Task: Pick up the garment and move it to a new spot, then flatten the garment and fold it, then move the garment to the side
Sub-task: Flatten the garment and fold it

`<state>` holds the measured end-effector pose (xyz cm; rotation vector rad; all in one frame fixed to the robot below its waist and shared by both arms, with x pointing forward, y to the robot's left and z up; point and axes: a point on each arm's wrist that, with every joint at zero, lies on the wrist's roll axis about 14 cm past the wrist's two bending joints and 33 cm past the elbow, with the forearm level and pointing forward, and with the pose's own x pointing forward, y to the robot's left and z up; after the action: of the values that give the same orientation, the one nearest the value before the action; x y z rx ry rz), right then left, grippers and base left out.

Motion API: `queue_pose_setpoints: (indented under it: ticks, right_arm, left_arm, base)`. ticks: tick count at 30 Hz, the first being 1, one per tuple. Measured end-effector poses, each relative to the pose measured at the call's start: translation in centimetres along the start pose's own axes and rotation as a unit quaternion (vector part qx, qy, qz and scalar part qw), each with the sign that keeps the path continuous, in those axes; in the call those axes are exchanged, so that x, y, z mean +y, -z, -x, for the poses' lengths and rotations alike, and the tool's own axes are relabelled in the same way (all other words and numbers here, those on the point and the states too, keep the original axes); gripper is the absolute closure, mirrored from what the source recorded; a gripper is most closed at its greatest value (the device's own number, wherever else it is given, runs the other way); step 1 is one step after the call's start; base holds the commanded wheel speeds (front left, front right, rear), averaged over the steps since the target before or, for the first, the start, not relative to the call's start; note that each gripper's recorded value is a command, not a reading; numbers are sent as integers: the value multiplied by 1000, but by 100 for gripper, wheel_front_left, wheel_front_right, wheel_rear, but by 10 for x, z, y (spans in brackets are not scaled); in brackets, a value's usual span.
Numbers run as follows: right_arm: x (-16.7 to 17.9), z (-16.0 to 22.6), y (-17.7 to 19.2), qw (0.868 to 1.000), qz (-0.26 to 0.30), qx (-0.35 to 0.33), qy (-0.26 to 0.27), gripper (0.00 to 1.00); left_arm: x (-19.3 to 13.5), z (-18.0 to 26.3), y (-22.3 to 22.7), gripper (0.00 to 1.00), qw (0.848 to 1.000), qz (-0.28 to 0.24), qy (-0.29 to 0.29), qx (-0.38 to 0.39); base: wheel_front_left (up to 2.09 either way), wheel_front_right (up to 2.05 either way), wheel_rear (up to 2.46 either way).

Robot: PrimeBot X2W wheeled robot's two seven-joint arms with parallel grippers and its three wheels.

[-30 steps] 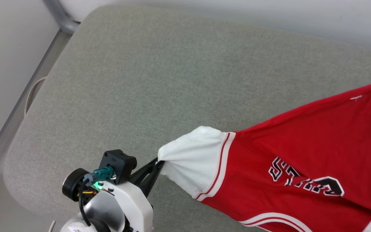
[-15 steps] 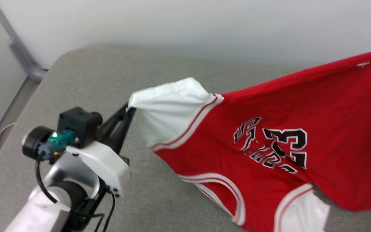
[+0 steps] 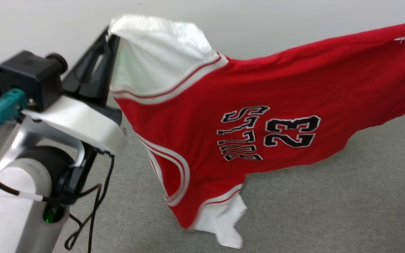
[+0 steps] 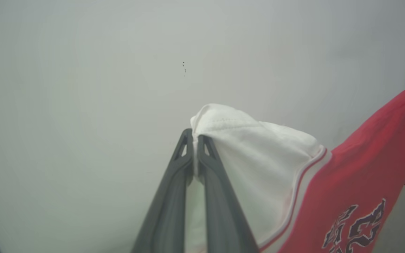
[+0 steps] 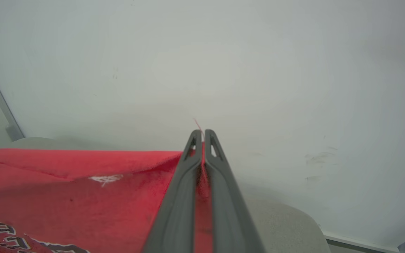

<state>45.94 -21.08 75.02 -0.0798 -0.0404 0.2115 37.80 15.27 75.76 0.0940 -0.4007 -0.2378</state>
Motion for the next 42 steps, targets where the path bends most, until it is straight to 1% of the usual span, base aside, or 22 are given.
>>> queue_pose_setpoints:
  ticks: [8,14,16,20,23,26,32,35,38,42]
  right_arm:
    - [0,12,-15,1000,-5,-31,1,100]
    - [0,7,-13,999,-14,-38,1,100]
    - [0,1,-13,999,-16,-41,0,100]
    - [-2,-12,-11,999,-16,-44,1,100]
    - [-4,-27,-12,999,-13,-48,2,100]
    - [-8,-46,-12,999,-8,-51,5,100]
    - [-26,-96,-1,998,8,-51,24,100]
    - [-33,-124,12,998,10,-45,30,100]
    - [-39,-150,17,997,15,-57,39,100]
    - [-42,-187,28,996,20,-68,46,100]
  left_arm:
    - [4,-21,-52,100,995,-48,-12,-82]
    - [9,-39,-78,100,988,-80,-24,-130]
    - [11,-47,-79,100,987,-84,-26,-134]
    - [15,-68,-72,100,987,-96,-21,-128]
    - [26,-86,-67,100,985,-119,-21,-125]
    - [36,-109,-51,100,984,-146,-13,-105]
    - [64,-158,-21,100,978,-193,-9,-79]
    - [75,-182,1,100,977,-205,-5,-63]
    - [83,-206,18,100,975,-216,-4,-60]
    - [97,-236,38,100,970,-237,-18,-61]
  base:
    - [0,0,0]
    - [0,0,0]
    - [0,0,0]
    - [0,0,0]
    - [0,0,0]
    - [0,0,0]
    - [0,0,0]
    - [0,0,0]
    - [0,0,0]
    - [0,0,0]
